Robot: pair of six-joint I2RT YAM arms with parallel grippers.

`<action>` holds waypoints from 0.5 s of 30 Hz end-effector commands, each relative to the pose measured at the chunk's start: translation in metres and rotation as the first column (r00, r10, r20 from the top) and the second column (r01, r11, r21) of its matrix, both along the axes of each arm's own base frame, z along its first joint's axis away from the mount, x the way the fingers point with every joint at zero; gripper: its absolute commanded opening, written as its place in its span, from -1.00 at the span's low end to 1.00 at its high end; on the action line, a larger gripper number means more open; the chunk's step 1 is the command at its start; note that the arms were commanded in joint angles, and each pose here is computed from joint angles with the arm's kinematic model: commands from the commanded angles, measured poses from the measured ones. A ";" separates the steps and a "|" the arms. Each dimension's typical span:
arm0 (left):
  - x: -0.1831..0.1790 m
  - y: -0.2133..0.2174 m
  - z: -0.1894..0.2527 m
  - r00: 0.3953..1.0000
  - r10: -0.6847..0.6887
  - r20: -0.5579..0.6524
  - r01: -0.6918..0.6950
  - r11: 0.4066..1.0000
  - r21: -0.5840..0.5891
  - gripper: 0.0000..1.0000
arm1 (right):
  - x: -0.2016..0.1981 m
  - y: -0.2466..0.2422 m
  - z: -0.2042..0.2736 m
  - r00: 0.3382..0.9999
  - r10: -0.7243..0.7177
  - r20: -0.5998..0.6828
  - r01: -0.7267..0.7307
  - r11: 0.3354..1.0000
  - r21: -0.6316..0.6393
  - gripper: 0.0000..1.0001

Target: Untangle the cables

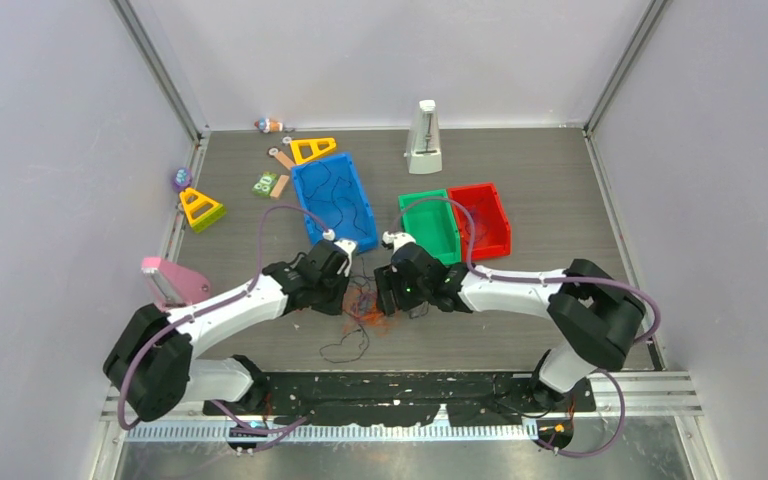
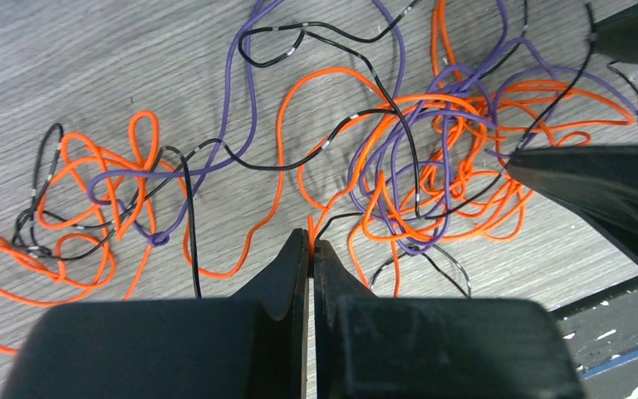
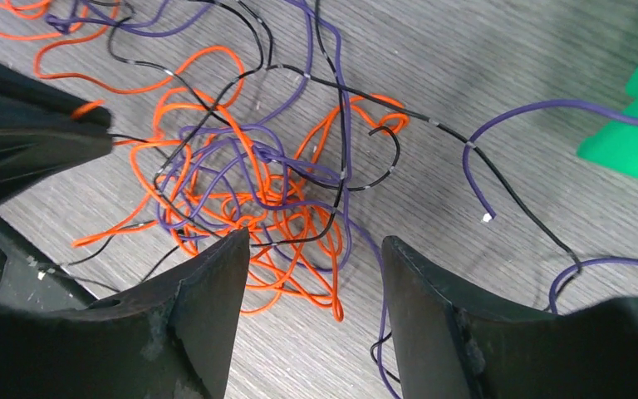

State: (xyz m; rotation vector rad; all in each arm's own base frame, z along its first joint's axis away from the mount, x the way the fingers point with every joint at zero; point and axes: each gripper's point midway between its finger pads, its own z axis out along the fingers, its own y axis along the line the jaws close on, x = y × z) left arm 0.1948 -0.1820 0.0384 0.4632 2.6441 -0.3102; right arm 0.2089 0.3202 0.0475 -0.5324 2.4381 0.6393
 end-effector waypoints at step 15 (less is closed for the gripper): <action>0.030 0.054 0.079 0.937 0.252 0.240 -0.234 0.967 -0.100 -1.00 | 0.020 -0.121 0.021 0.847 -0.513 0.141 0.521 0.853 -0.030 -0.89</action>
